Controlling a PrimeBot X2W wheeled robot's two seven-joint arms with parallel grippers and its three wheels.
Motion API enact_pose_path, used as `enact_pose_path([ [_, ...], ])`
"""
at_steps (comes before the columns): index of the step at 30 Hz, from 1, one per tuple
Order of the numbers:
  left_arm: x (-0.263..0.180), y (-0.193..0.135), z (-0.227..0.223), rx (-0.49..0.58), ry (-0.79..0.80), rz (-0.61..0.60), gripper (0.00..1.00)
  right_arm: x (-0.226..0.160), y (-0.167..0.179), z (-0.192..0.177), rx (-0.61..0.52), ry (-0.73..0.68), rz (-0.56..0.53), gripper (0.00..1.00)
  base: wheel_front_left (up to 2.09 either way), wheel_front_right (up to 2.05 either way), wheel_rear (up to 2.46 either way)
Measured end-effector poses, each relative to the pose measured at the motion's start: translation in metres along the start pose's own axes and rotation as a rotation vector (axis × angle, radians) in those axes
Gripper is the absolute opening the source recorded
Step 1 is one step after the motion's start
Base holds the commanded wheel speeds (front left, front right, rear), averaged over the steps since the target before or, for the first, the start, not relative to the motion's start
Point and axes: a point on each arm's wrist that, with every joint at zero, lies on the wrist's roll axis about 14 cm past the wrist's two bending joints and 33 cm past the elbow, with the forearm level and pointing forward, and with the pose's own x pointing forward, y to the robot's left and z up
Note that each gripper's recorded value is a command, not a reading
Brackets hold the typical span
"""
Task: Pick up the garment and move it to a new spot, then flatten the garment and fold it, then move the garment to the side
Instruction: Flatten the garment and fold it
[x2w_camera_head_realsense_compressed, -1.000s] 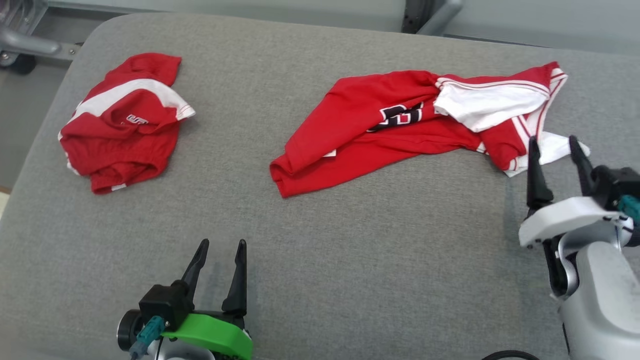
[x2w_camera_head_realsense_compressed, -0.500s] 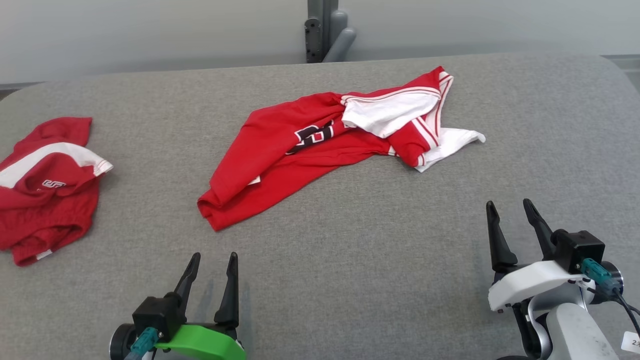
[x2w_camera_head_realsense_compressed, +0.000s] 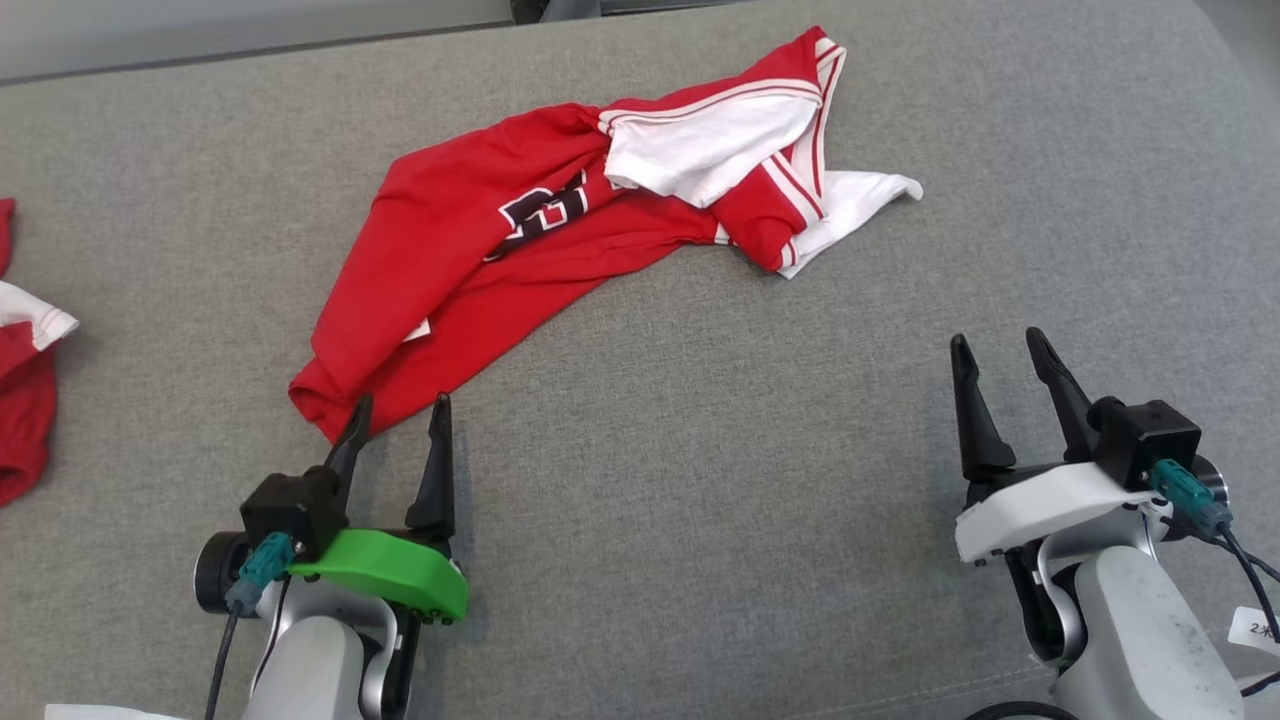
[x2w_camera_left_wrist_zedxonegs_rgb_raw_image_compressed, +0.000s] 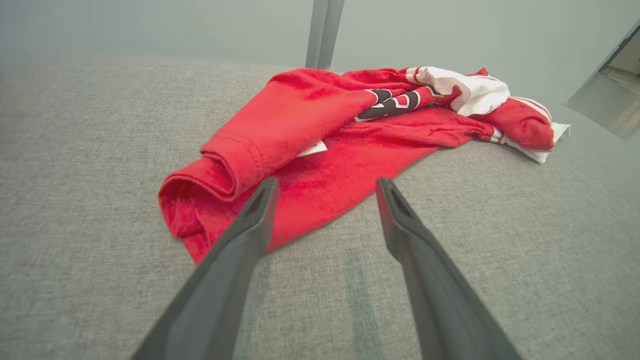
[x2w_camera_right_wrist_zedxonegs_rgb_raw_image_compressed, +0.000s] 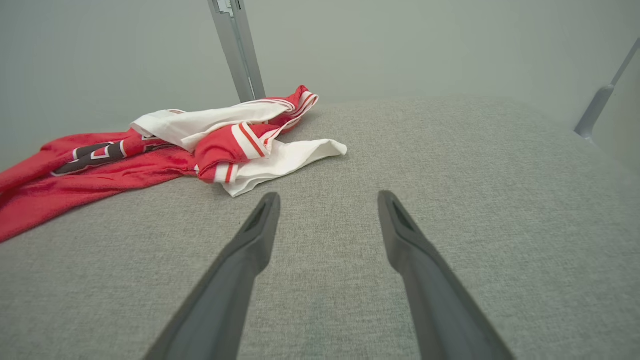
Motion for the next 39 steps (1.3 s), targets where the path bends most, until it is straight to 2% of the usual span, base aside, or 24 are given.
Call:
enact_pose_path([
  [7, 0.011, 0.017, -0.030, -0.015, 0.083, 0.052, 1.00, 0.005, -0.011, -0.016, 0.003, 0.041, -0.032, 1.00, 0.00, 0.00, 0.00],
  [15, 0.011, 0.041, -0.028, -0.022, 0.069, 0.145, 1.00, 0.007, -0.012, -0.024, 0.013, 0.059, -0.041, 1.00, 0.00, 0.00, 0.00],
  [33, 0.009, 0.044, -0.035, -0.048, 0.088, 0.173, 1.00, 0.008, -0.013, -0.026, 0.022, 0.065, -0.050, 1.00, 0.00, 0.00, 0.00],
  [36, 0.009, 0.043, -0.036, -0.051, 0.089, 0.165, 0.77, 0.009, -0.013, -0.026, 0.023, 0.063, -0.050, 1.00, 0.00, 0.00, 0.00],
  [37, 0.010, 0.042, -0.035, -0.052, 0.087, 0.160, 0.49, 0.009, -0.013, -0.025, 0.024, 0.062, -0.050, 1.00, 0.00, 0.00, 0.00],
  [39, 0.011, 0.040, -0.032, -0.048, 0.079, 0.148, 0.30, 0.010, -0.013, -0.025, 0.026, 0.061, -0.050, 1.00, 0.00, 0.00, 0.00],
])
